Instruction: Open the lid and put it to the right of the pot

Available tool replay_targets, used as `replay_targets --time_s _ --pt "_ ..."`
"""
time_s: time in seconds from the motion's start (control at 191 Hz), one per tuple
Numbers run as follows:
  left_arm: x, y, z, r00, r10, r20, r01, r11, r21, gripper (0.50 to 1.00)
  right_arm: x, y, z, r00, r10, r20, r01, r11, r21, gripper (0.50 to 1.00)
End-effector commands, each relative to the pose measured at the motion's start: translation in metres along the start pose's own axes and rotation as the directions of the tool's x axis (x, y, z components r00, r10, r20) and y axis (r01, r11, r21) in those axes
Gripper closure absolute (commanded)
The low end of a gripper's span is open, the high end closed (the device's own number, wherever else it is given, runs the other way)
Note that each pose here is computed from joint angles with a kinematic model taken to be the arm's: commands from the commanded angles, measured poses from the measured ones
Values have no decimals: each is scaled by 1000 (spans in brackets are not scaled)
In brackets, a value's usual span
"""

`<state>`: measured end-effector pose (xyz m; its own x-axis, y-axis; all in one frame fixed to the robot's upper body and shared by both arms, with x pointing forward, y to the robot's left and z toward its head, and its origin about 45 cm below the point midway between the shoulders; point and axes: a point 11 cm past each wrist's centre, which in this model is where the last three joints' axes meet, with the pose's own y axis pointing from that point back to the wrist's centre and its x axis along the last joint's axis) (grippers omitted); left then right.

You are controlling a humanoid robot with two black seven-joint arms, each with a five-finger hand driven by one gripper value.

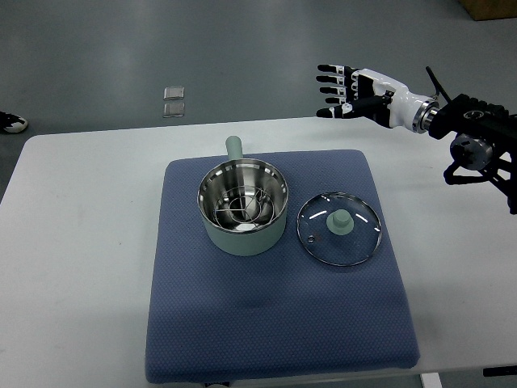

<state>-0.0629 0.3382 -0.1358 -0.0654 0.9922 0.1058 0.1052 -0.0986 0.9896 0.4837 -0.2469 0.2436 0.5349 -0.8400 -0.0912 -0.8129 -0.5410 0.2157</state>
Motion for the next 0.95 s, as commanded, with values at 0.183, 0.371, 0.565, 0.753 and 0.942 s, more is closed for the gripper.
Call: replay_targets --time_s 0.183,0.371,0.565,0.753,0.942 --pt "0 0 0 1000 0 -2 0 1000 0 500 11 -18 11 885 99 456 -96 995 -30 568" --pt "0 0 0 1000 0 -2 0 1000 0 500 10 -17 12 846 83 527 -80 996 -28 568" --pt "0 0 0 1000 0 -2 0 1000 0 500 11 -15 17 830 85 552 -92 996 -15 566" --pt "-1 0 0 1000 -2 -1 2 1000 0 500 9 -15 25 821 95 562 -96 995 -28 566" --pt "0 0 0 1000 1 -3 -1 1000 0 500 5 -15 34 816 91 571 -86 996 -36 566"
